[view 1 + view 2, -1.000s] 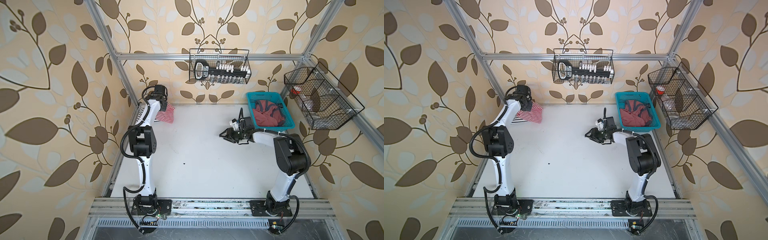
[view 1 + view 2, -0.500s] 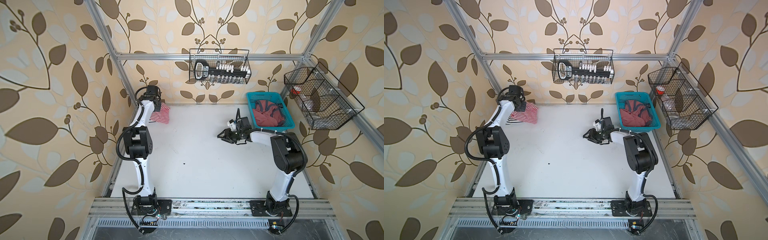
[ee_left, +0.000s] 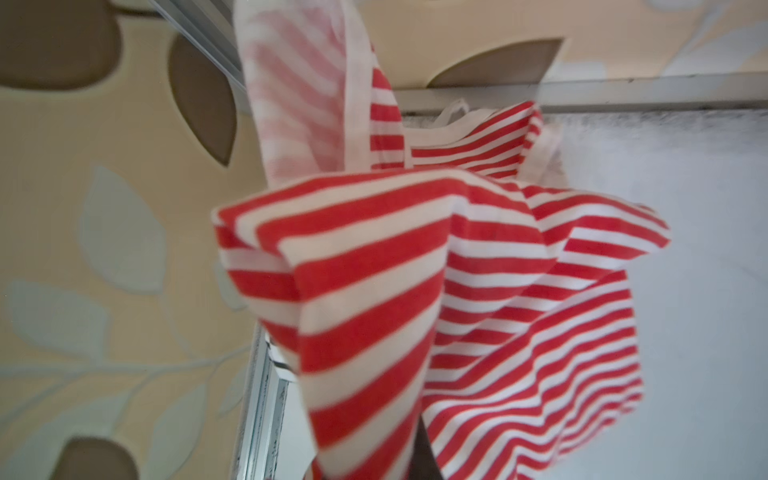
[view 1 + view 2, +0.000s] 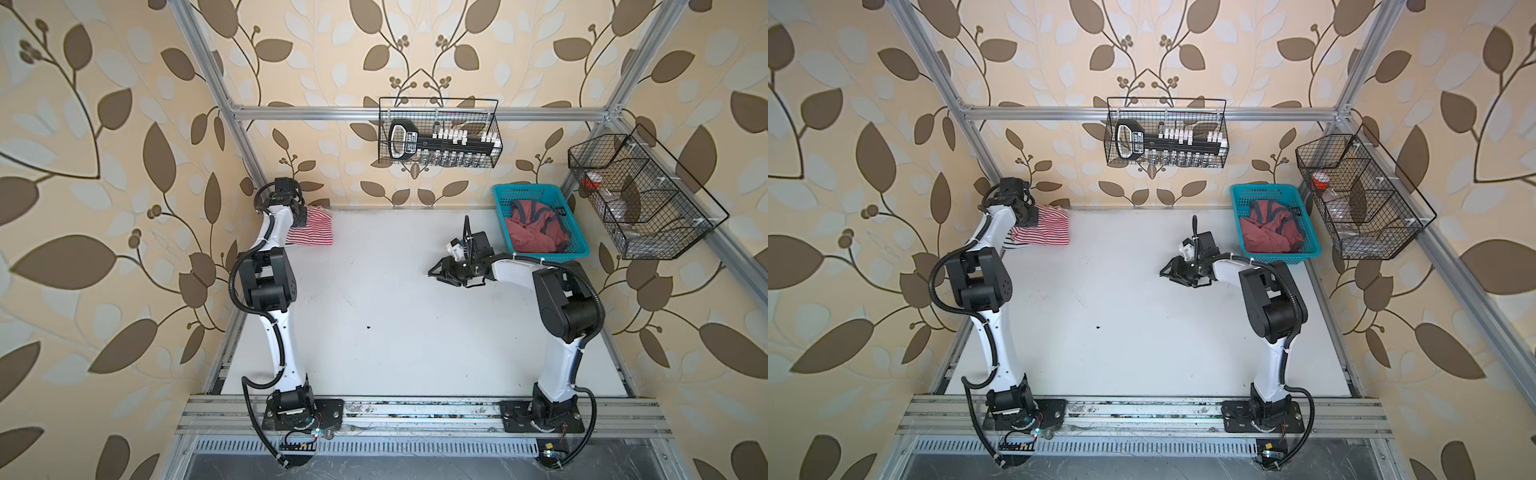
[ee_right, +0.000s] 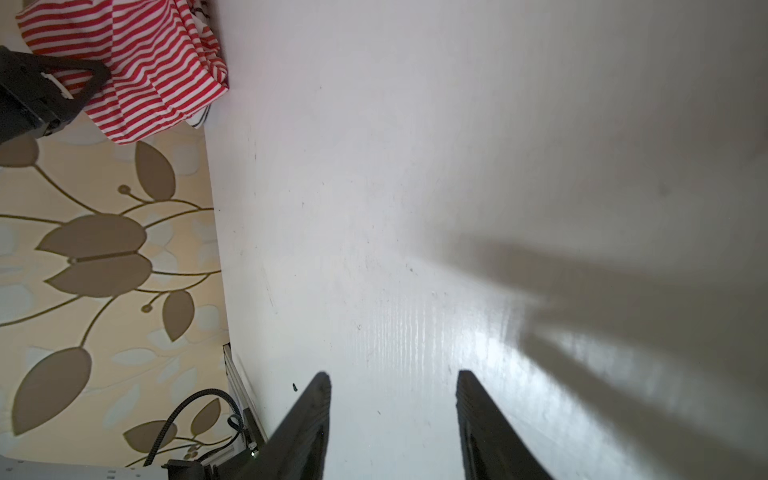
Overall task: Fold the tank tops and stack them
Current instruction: 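Carry the bundle with the left gripper onto the black-striped top, then open the left gripper to release the bundle onto the stack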
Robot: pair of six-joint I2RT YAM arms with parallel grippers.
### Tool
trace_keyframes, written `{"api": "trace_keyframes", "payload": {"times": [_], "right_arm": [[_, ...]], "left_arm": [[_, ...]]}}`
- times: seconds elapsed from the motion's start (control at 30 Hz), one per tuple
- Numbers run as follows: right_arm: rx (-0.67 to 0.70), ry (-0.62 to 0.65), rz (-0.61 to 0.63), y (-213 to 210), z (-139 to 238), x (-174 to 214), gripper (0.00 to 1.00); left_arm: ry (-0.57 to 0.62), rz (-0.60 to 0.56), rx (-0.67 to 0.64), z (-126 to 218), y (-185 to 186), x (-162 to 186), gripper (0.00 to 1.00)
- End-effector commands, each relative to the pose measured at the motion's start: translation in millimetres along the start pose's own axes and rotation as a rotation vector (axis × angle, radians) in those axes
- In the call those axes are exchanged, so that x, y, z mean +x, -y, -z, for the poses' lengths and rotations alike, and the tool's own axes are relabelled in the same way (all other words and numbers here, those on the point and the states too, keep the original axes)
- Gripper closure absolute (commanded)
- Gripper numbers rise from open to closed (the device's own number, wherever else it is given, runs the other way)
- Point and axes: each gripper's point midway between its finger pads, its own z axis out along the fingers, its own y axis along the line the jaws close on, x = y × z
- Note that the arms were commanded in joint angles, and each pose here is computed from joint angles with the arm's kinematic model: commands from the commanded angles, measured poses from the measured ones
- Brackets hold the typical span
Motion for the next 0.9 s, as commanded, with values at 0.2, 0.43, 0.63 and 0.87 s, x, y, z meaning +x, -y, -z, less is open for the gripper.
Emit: {"api": "trace_keyframes", "payload": {"times": [0.2, 0.43, 0.63, 0.87], "right_arm": [[0.062, -0.066, -0.019, 7.1, -20.8, 14.4, 0.50], [0.065, -0.073, 0.000, -3.0, -26.0, 12.6, 0.50], [0.072, -0.080, 0.009, -6.0, -26.6, 15.2, 0.50], [0.089, -0.033, 0.073, -15.7, 0.0, 7.3, 0.50]], "left_arm": [[0.075, 0.153, -0.035, -42.9, -28.6, -12.2, 0.39], [0.138, 0.231, -0.047, -42.3, -51.9, -27.4, 0.27], [0.193, 0.255, -0.019, -41.4, -52.5, -39.2, 0.16], [0.289, 0.346, 0.062, 7.6, -48.9, -64.6, 0.15]]}}
